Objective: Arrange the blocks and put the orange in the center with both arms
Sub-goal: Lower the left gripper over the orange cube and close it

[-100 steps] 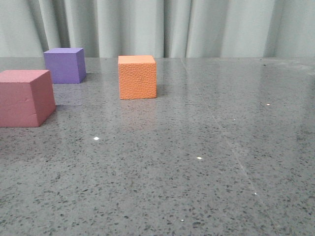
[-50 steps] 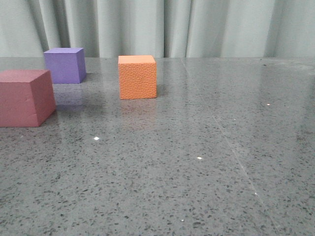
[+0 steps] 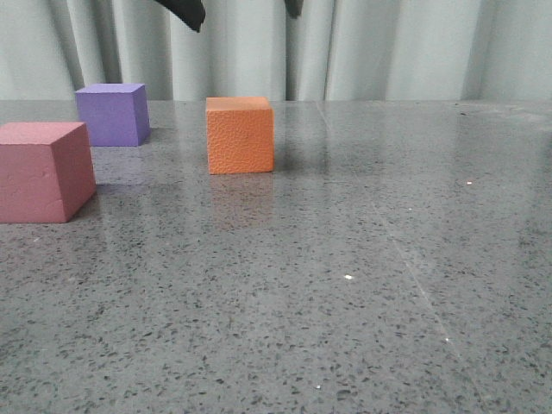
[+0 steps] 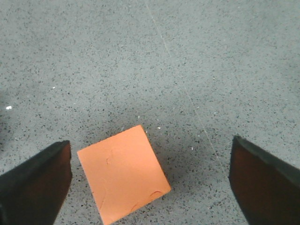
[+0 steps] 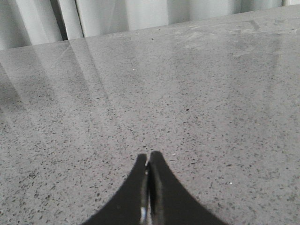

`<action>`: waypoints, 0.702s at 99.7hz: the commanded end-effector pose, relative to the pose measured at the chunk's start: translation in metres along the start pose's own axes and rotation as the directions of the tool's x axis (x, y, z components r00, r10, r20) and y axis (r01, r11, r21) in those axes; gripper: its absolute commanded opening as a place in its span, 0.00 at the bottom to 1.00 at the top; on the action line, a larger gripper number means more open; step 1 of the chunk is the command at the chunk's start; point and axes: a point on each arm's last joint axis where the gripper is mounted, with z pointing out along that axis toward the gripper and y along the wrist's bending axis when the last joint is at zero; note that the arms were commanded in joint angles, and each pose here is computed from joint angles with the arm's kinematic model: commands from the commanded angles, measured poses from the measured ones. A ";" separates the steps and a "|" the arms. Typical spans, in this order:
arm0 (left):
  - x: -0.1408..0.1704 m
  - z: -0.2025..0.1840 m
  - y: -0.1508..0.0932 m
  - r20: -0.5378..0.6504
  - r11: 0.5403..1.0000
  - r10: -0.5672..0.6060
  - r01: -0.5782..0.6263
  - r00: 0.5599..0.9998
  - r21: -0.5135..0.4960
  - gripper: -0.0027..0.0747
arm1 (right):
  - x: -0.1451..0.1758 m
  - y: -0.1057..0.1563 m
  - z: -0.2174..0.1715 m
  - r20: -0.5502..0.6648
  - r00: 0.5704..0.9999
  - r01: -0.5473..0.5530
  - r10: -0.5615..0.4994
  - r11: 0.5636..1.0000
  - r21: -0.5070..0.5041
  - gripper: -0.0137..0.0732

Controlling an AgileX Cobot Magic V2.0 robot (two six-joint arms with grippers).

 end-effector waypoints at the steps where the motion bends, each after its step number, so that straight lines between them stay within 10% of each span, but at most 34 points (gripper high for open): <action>1: -0.019 -0.026 -0.005 0.115 0.998 -0.021 0.015 0.993 0.054 0.86 | -0.013 0.002 -0.003 0.119 0.993 0.017 -0.015 1.000 -0.018 0.08; 70: -0.007 0.009 -0.001 0.058 0.992 -0.115 0.118 0.992 -0.043 0.86 | -0.013 0.002 -0.003 0.119 0.993 0.017 -0.015 1.000 -0.018 0.08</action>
